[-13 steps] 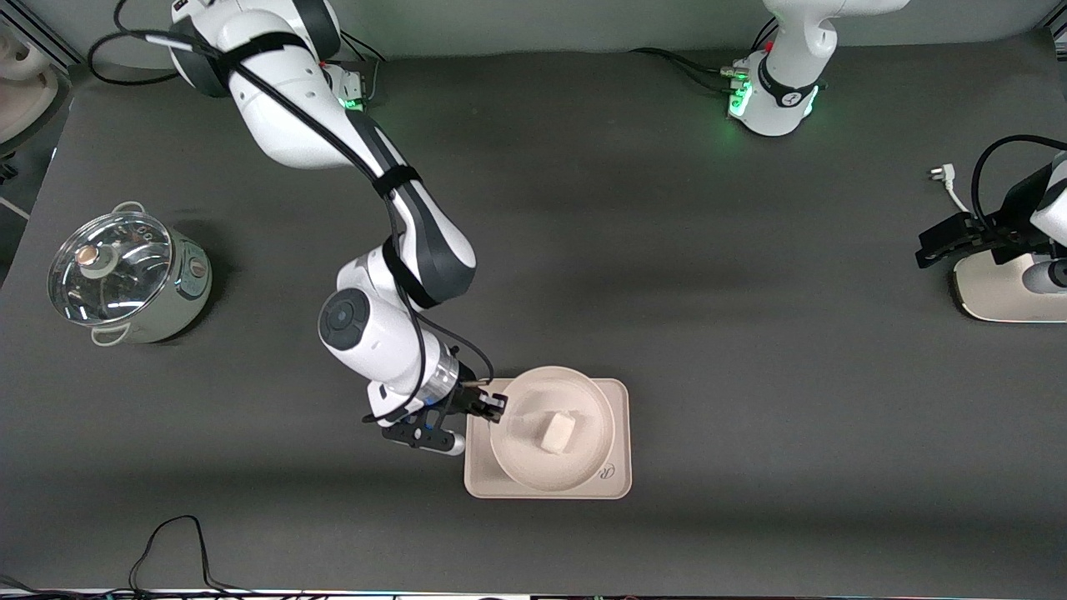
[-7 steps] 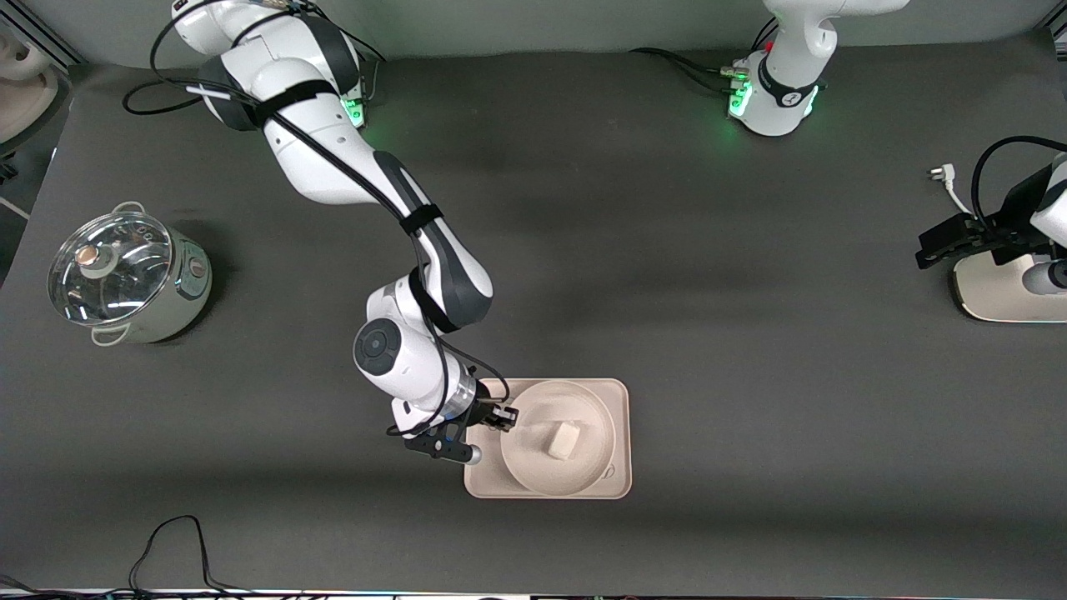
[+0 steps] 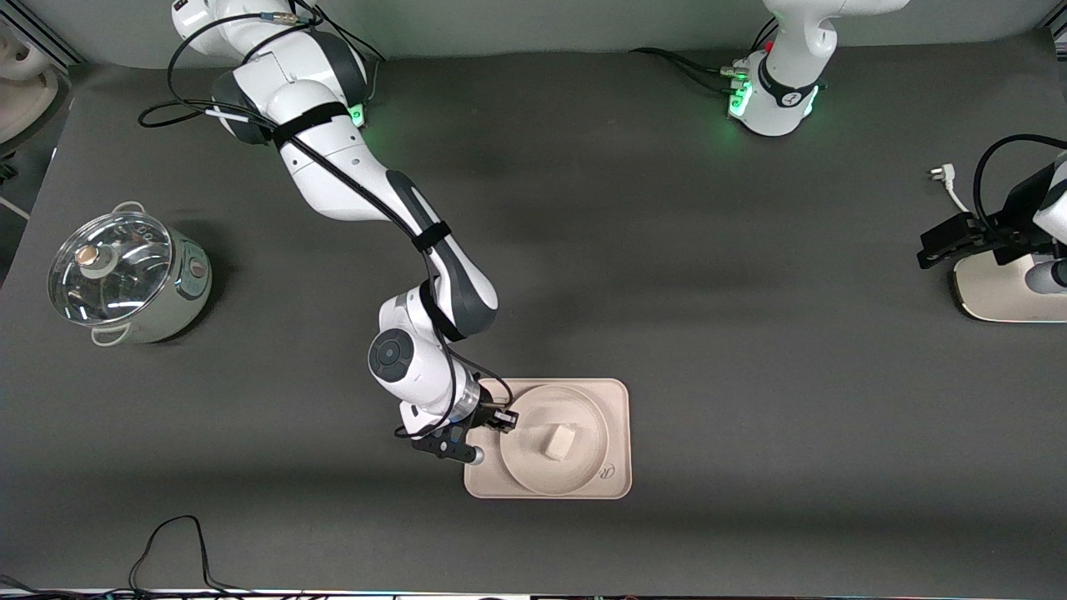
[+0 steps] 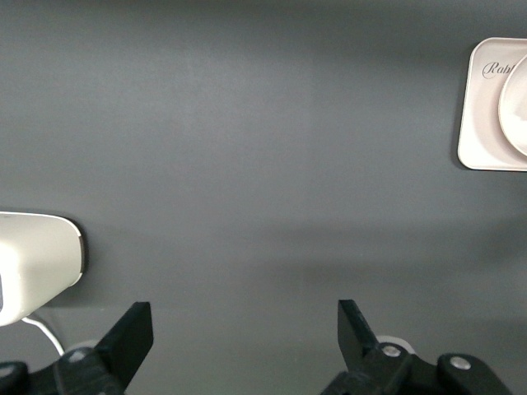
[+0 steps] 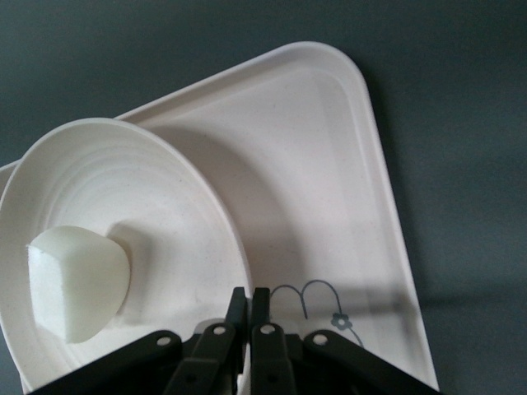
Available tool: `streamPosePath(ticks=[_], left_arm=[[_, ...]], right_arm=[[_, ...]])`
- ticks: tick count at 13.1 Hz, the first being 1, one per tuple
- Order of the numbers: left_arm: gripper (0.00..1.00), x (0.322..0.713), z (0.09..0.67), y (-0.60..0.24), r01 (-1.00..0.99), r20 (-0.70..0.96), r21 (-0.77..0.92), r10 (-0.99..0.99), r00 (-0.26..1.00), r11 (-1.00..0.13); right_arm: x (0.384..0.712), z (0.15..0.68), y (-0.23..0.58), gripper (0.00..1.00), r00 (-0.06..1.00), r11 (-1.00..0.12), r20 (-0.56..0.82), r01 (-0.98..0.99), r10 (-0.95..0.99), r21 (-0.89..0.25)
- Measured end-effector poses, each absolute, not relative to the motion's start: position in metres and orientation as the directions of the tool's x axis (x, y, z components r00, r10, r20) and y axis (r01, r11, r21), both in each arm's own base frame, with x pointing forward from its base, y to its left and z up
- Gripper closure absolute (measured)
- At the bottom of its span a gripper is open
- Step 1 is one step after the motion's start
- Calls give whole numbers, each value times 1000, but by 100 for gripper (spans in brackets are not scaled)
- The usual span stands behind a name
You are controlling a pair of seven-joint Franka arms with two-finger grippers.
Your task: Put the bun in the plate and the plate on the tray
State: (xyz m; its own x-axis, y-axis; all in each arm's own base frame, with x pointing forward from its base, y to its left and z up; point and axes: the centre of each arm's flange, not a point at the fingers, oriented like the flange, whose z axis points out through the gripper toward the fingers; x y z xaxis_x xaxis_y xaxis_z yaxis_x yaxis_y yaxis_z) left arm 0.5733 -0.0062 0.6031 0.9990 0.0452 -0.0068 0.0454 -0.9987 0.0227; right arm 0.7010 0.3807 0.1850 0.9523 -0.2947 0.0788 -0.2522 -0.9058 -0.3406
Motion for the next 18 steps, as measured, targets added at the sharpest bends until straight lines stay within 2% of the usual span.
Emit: streamPosePath(ticks=[1,2,6,10,14,18], left_arm=[[0,573,603,-6,45,-7,23,45,999,-999],[0,573,603,-6,45,-7,23,45,999,-999],[0,573,603,-6,45,-7,23,45,999,-999],[0,573,603,-6,45,-6,23,45,999,-999],[0,573,603,-6,45,-6,23,45,999,-999],[0,573,603,-6,45,-6,23,45,999,-999]], right_arm=[[701,182,380,95,951,-905,83,-252,-297,-342],[701,179,380,90,951,-905,83,-253,-297,-341],[705,190,383,45,949,-900,101,-246,-300,-358],[705,258,388,2,965,-908,44,-228,-259,-353],[693,383,355,0,976,-933,-57,-220,-212,-285],[665,526,265,0,964,-940,-123,-258,-235,-224]])
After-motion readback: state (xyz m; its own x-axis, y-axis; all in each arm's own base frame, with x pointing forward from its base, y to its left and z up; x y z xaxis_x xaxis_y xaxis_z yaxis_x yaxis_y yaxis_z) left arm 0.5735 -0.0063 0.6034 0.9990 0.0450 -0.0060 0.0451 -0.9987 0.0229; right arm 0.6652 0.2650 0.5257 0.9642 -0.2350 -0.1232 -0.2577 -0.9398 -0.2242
